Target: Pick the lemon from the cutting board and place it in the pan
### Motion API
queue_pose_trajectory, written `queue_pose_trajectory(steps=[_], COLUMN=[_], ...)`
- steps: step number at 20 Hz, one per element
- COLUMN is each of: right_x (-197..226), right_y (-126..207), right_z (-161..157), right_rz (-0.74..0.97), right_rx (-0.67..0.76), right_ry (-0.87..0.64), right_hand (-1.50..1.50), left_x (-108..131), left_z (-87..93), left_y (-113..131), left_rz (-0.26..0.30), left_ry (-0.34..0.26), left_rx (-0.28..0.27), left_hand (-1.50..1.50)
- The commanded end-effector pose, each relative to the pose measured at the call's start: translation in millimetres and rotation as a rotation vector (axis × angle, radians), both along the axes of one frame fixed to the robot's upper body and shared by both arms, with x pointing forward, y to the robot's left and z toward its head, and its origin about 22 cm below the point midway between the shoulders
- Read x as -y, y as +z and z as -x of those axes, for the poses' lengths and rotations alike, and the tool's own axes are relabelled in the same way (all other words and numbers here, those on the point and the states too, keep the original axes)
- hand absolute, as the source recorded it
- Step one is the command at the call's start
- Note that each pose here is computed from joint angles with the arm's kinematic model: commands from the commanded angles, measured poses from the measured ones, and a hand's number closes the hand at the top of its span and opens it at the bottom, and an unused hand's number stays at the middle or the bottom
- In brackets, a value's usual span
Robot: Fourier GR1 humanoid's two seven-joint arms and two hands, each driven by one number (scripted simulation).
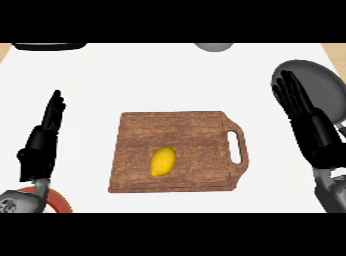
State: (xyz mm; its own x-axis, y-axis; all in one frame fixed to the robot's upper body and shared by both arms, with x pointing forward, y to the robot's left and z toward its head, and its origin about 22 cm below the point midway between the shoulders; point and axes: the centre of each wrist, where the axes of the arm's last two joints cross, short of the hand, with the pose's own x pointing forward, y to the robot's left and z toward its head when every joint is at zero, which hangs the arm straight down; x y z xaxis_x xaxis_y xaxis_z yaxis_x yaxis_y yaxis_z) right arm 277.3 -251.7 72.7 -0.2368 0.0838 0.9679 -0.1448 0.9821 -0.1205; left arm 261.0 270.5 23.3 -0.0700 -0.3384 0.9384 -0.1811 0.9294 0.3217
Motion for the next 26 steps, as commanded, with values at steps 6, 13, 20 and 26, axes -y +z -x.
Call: queue_pose_trajectory(steps=[6, 13, 20, 26], right_x=[-114, -106, -104, -126], right_y=[23, -47, -40, 13], right_z=[20, 109, 125, 89], right_rz=[-0.112, 0.137, 0.412, 0.597], right_rx=[0.129, -0.046, -0.093, -0.236], right_ry=[-0.119, -0.41, -0.401, -0.333], right_hand=[1.5, -1.5, -1.5, -1.5], left_x=[56, 55, 67, 69], left_z=[5.5, 12.5, 29.6, 22.6], left_y=[-5, -11, -13, -17], left_rz=[0.221, 0.258, 0.283, 0.277], left_ry=[-0.263, -0.257, -0.29, -0.315], left_rx=[0.069, -0.007, -0.004, -0.009], left_hand=[0.0, 0.0, 0.0, 0.0])
